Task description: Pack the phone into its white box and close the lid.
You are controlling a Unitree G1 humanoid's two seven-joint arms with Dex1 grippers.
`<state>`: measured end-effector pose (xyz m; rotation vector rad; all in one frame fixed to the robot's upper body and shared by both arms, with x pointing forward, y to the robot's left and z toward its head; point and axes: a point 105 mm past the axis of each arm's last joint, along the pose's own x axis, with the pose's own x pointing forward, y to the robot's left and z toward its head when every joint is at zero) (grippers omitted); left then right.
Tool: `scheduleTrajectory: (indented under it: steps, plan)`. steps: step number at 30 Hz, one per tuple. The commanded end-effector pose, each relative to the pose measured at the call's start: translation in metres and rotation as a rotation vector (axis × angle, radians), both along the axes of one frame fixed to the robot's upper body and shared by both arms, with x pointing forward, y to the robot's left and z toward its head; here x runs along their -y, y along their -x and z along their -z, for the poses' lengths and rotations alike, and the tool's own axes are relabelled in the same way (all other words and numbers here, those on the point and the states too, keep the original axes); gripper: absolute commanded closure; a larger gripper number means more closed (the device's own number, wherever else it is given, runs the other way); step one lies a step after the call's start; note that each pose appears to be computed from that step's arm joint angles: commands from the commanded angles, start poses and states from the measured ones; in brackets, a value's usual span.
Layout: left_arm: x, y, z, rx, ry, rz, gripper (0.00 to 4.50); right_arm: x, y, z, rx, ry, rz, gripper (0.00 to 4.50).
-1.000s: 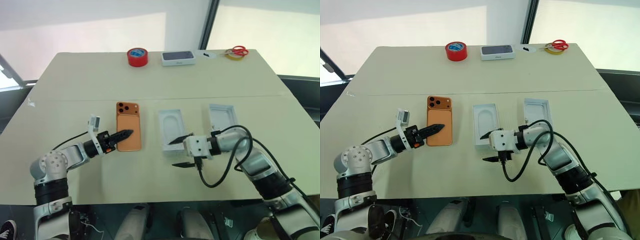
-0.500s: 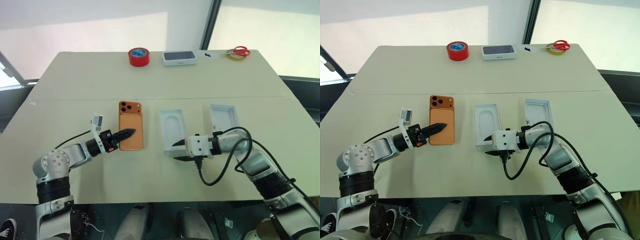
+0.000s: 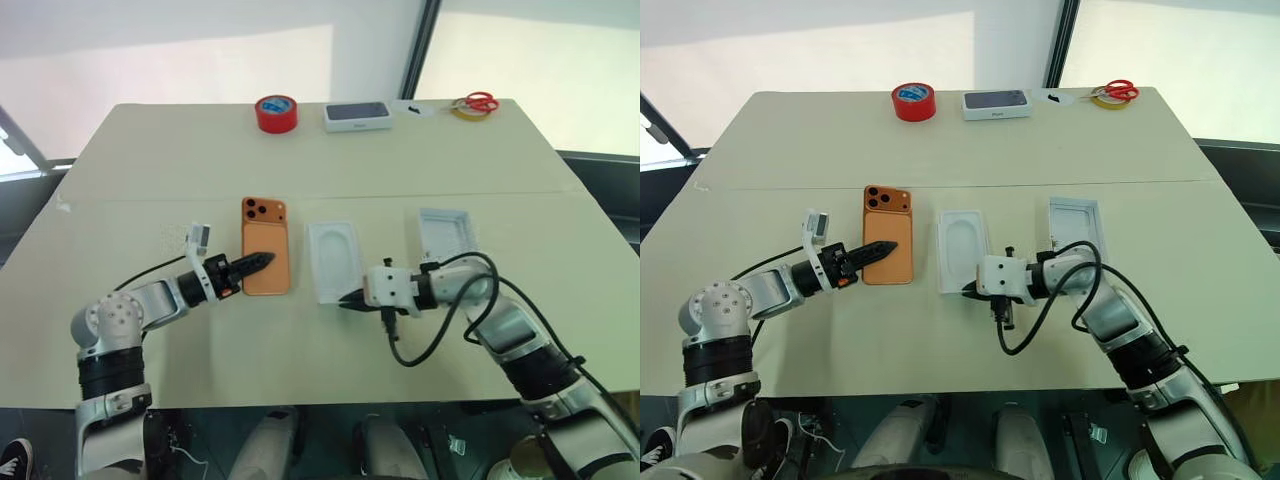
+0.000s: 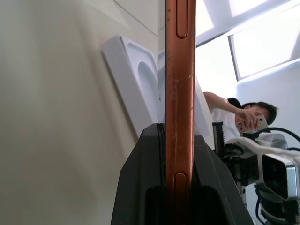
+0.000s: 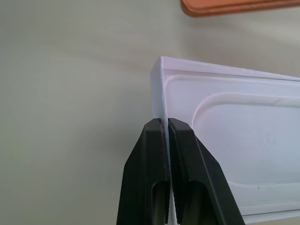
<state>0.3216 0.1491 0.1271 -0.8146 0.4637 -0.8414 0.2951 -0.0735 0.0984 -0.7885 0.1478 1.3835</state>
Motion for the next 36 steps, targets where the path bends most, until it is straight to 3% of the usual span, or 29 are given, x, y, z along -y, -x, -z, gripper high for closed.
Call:
scheduleTrajectory:
  steps: [1, 6, 11, 15, 20, 26, 29, 36]
  plan:
    - [0.006, -0.003, -0.022, 0.081, 0.039, 0.018, 4.5, -0.018, 0.002, -0.003, 0.047, 0.03, -0.014, 4.42]
    - [0.02, -0.005, -0.019, 0.093, 0.033, 0.045, 4.5, -0.038, -0.013, -0.008, 0.053, -0.023, 0.086, 4.42]
    - [0.023, -0.007, -0.013, 0.083, 0.028, 0.047, 4.5, -0.044, -0.008, -0.013, 0.017, -0.051, 0.089, 4.42]
    - [0.025, -0.008, -0.01, 0.08, 0.022, 0.048, 4.5, -0.042, -0.003, -0.015, -0.012, -0.064, 0.075, 2.55]
    - [0.021, -0.016, -0.009, 0.068, 0.024, 0.011, 4.5, -0.034, -0.004, -0.048, -0.004, -0.173, 0.044, 0.03]
    - [0.03, -0.021, -0.008, 0.046, 0.05, 0.016, 4.5, 0.008, -0.03, -0.061, 0.036, -0.148, 0.091, 0.03]
    - [0.037, -0.025, -0.008, 0.045, 0.067, 0.008, 4.5, 0.019, -0.045, -0.063, 0.044, -0.213, 0.149, 0.03]
    - [0.048, -0.027, -0.001, 0.013, 0.061, 0.025, 4.5, 0.023, -0.047, -0.068, 0.032, -0.349, 0.155, 0.03]
